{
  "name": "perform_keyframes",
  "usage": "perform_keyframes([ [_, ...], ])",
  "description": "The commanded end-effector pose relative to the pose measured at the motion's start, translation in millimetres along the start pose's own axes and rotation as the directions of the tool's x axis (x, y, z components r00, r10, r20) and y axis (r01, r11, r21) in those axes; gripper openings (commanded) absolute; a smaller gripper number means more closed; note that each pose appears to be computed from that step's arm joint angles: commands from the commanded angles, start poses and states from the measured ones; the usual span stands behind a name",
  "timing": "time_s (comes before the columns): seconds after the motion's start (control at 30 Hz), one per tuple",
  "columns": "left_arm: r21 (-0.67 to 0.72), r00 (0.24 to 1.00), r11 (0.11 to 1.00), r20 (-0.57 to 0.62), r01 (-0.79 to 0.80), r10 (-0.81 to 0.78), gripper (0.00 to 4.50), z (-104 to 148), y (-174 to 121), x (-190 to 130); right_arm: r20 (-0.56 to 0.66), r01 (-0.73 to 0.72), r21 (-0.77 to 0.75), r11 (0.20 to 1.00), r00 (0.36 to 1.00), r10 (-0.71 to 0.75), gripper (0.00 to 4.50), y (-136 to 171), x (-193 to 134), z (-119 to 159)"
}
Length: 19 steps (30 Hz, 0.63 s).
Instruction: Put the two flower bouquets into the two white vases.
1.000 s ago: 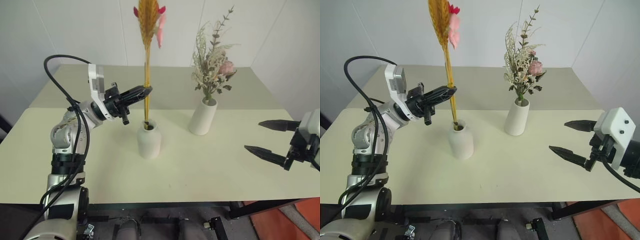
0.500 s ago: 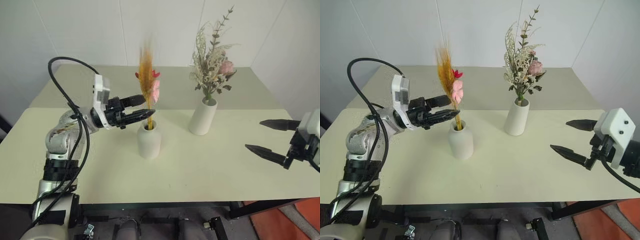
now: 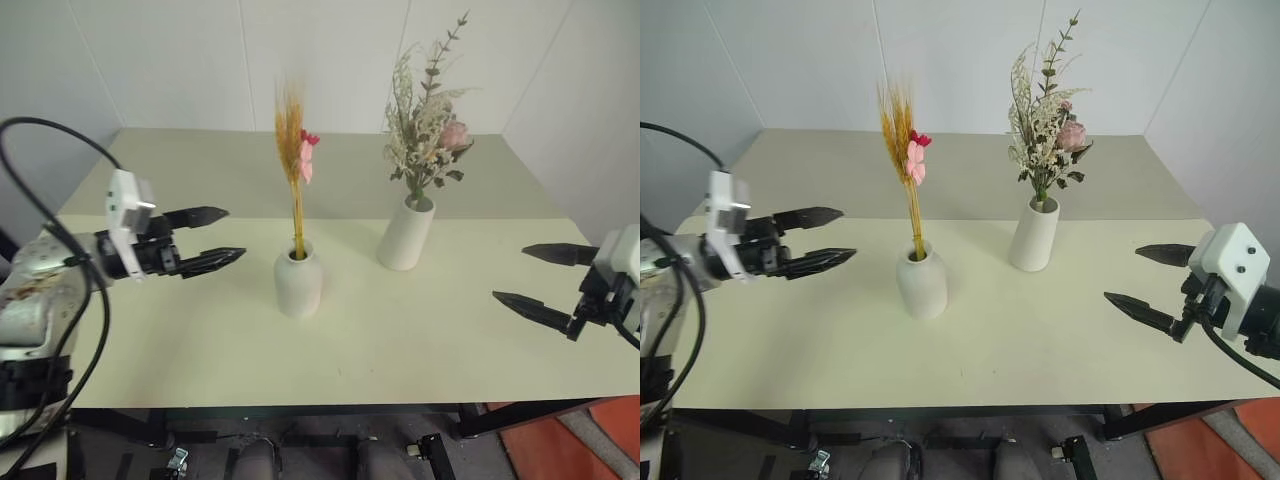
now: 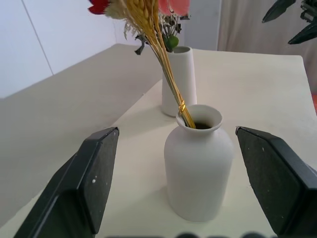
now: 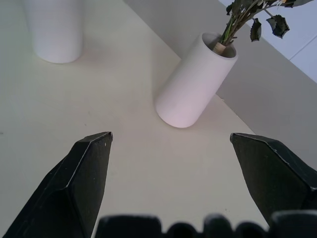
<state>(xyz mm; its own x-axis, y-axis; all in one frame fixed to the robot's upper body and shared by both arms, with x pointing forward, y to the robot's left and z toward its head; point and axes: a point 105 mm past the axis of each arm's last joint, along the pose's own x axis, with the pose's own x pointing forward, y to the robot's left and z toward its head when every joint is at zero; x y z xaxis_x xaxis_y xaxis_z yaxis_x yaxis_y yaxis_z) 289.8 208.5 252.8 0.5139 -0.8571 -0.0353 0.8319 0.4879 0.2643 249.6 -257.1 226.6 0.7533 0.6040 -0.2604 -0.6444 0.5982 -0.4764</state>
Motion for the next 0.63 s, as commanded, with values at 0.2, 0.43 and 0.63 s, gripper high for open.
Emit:
perform_keyframes([
  [0.2,0.15,0.995,0.984,0.005,-0.095,0.095,4.11,53.2,-11.3,-53.9,0.014,0.036,-0.047,0.998,0.999,-0.035,4.5,-16.8,-9.7,1.9],
  [0.43,0.164,0.984,0.97,0.004,-0.179,0.181,4.11,59.2,-12.0,-76.0,0.006,0.031,-0.068,0.997,1.0,-0.03,4.5,-27.7,-9.1,1.9],
  [0.63,0.167,0.979,0.966,-0.015,-0.199,0.205,4.11,58.3,-18.4,-82.4,0.001,0.006,-0.071,0.997,1.0,-0.006,4.5,-29.8,-5.3,0.0],
])
